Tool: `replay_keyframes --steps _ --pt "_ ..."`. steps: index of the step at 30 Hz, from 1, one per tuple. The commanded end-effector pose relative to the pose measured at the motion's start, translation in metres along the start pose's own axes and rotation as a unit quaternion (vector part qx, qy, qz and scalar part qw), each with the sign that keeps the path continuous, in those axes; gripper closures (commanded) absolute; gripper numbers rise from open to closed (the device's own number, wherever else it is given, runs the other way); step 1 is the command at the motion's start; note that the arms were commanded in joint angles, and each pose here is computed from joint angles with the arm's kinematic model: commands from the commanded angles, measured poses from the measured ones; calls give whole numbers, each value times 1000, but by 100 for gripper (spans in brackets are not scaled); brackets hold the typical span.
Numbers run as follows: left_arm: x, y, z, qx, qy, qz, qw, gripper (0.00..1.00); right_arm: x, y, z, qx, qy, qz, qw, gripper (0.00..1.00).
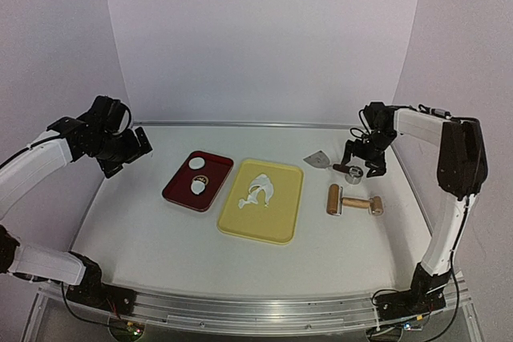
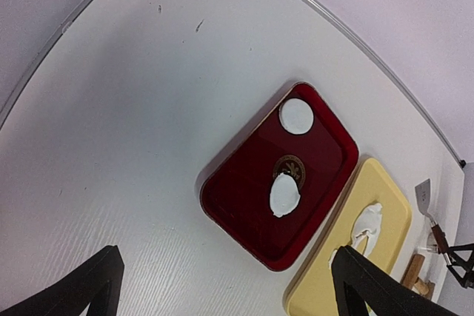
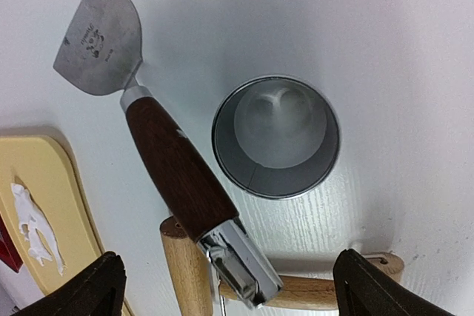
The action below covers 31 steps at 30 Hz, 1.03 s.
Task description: Roll out the dumpling wrappers from the dough
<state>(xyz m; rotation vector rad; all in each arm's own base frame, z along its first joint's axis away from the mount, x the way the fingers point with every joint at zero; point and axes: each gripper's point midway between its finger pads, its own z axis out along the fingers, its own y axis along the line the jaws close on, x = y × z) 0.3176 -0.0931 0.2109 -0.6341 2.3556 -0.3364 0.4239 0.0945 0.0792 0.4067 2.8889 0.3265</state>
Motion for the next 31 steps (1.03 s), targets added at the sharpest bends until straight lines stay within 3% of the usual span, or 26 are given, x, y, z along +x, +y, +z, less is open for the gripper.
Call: replay_keyframes --steps 1,5,8,12,16,22,31 --pt "-28 -10 -15 35 -74 3 997 1 -27 1 -57 18 -116 -51 992 2" --pt "-50 -23 -34 64 -128 26 989 0 -39 1 -119 0 -255 -60 965 2" --pt "-69 -28 -53 73 -173 40 981 1 -36 -6 -181 -19 -388 -59 919 2" --pt "-87 -30 -83 94 -233 43 967 0 -16 -24 -218 -6 -476 -77 876 2" --pt "-86 -22 -89 97 -252 36 962 0 9 -45 -218 15 -496 -80 865 2" --pt "-64 -7 -65 79 -217 25 973 0 36 -72 -209 33 -521 -64 850 2" --pt "-63 -9 -64 79 -209 42 974 1 40 -71 -211 28 -526 -70 847 2"
